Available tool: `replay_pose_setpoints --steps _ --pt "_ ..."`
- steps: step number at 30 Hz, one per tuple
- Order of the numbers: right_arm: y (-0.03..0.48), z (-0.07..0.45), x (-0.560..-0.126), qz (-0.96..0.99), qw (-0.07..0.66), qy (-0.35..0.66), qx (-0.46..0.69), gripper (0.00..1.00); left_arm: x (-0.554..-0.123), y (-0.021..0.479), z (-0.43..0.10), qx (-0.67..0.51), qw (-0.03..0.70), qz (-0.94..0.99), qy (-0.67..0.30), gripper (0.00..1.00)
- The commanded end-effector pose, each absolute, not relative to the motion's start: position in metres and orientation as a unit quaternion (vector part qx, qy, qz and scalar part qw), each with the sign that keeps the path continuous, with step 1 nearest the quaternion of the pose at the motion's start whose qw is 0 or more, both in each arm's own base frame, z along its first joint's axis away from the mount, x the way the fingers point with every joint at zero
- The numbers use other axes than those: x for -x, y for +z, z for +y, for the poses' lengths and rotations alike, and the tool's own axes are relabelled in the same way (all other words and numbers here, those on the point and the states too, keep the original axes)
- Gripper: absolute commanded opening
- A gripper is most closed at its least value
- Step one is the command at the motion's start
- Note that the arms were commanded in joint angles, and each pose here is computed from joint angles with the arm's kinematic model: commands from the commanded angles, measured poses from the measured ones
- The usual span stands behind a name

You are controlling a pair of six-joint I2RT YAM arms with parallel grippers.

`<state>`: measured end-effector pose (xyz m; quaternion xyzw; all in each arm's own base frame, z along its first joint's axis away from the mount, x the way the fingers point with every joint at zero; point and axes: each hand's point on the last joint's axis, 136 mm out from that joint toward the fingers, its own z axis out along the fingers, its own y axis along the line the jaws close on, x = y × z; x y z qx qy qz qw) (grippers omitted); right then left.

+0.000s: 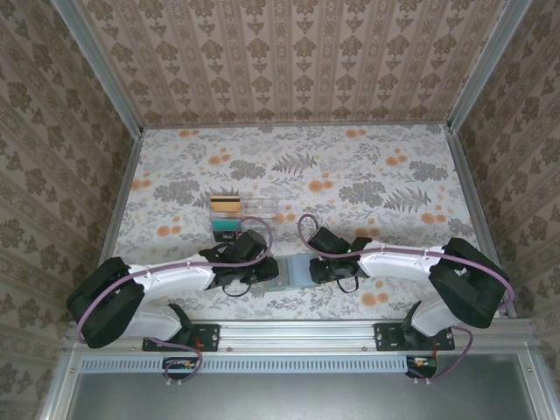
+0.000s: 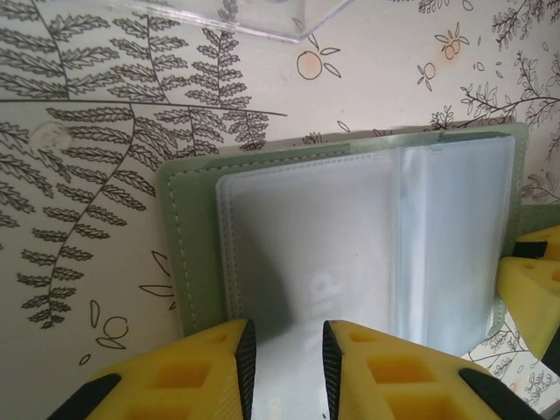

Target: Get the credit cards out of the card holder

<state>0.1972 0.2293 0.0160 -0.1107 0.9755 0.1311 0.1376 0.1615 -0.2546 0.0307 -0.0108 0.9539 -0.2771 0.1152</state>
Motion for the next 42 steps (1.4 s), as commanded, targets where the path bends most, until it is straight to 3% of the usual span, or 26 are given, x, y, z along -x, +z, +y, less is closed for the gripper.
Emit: replay_pose_setpoints --steps 1,26,34,39,42 --pt "0.005 0.226 -0.191 0.979 0.122 0.124 0.108 0.24 -0.161 0.034 -0.255 0.001 0.114 0.957 -0.267 0.29" --pt "0.003 0.226 -0.19 0.979 0.117 0.125 0.107 0.24 -0.161 0.045 -0.287 -0.045 0.11 0.939 -0.321 0.29" --pt "0.001 0.228 -0.19 0.979 0.115 0.126 0.109 0.24 -0.164 0.063 -0.3 -0.068 0.124 0.926 -0.35 0.49" --pt "0.001 0.228 -0.19 0.98 0.114 0.125 0.109 0.24 -0.166 0.074 -0.308 -0.083 0.129 0.919 -0.364 0.74" --pt "0.002 0.228 -0.191 0.979 0.116 0.125 0.108 0.24 -0.166 0.079 -0.313 -0.092 0.129 0.916 -0.368 0.8"
